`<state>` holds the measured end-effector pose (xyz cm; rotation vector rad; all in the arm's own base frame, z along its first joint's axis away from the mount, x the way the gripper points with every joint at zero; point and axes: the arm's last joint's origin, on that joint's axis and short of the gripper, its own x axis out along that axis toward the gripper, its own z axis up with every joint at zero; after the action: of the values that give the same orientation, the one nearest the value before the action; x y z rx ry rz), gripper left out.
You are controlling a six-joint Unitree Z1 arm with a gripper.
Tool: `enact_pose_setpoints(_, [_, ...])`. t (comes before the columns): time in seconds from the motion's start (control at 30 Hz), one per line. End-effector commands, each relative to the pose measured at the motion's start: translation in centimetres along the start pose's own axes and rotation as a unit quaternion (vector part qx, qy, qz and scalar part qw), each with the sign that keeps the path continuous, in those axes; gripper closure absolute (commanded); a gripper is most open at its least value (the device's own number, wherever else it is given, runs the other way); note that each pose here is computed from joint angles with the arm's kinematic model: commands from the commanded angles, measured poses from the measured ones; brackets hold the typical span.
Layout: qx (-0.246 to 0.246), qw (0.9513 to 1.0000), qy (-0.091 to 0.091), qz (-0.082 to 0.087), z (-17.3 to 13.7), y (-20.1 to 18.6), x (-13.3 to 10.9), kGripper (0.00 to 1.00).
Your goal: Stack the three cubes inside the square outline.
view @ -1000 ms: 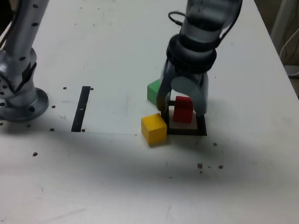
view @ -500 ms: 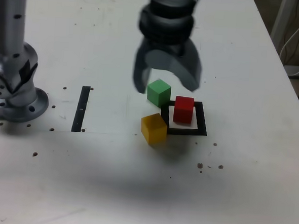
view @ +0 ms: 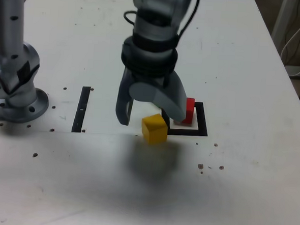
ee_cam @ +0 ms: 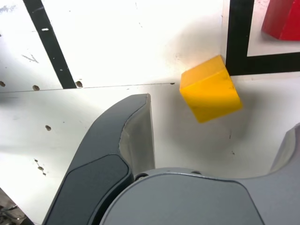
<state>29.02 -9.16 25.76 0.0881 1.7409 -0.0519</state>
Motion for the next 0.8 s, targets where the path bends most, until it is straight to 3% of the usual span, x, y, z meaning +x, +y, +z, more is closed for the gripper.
enact_pose_setpoints(0.0, [0.002, 1.0, 0.006, 0.0, 1.0, -0.3, 0.8, 0.02])
enact_pose_setpoints(0.47, [0.01, 0.9989, 0.045, 0.004, 2.4, 0.1, 3.4, 0.05])
enact_pose_setpoints(0.77, [0.024, 0.9985, 0.048, -0.009, 2.6, 0.6, 4.0, 0.14])
